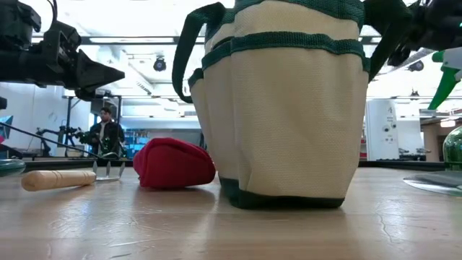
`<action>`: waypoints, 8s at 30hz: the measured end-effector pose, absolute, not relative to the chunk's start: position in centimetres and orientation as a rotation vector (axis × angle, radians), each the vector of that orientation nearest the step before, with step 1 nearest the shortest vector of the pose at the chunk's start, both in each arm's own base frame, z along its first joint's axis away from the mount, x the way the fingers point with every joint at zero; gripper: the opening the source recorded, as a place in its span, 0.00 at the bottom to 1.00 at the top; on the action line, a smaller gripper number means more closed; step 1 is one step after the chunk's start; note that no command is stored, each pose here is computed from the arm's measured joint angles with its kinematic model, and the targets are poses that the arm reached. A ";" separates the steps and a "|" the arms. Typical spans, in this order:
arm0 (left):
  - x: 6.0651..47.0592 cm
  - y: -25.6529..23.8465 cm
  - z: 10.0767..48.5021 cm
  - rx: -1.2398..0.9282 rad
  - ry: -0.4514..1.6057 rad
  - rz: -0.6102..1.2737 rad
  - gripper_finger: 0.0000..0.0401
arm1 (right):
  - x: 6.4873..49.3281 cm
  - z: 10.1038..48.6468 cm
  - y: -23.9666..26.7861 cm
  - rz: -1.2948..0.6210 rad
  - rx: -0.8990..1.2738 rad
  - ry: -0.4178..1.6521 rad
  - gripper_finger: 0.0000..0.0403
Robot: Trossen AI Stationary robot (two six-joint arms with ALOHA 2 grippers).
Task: Pick & Place Garden tools in Gardening bag
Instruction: Put the top right brown trowel into the gardening bag
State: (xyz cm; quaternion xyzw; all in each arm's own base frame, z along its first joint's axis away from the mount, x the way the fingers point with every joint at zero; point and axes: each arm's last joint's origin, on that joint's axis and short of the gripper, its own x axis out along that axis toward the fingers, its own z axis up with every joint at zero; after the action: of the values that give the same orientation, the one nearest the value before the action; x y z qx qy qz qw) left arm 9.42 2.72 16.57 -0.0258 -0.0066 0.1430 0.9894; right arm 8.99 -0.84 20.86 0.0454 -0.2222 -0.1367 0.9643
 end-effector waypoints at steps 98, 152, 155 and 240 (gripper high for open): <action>9.5 2.7 16.6 -0.052 -0.015 0.288 0.01 | 31.2 14.1 -4.5 0.141 -0.289 1.393 0.13; 9.5 2.7 16.6 -0.052 -0.013 0.287 0.01 | 31.2 21.5 7.6 0.395 0.041 0.321 0.13; 9.5 2.7 16.6 -0.052 -0.013 0.287 0.01 | 30.8 21.3 7.4 0.437 -0.074 0.417 0.13; 9.6 2.8 16.5 -0.054 0.004 0.288 0.01 | 33.7 20.2 6.8 0.374 -0.092 0.751 0.31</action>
State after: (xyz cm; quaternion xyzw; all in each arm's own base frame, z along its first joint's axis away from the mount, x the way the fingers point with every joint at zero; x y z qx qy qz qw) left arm 9.59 2.77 16.45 -0.0270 0.0020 0.1434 0.9893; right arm 33.66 6.79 20.24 -0.0448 0.3643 0.1813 0.9124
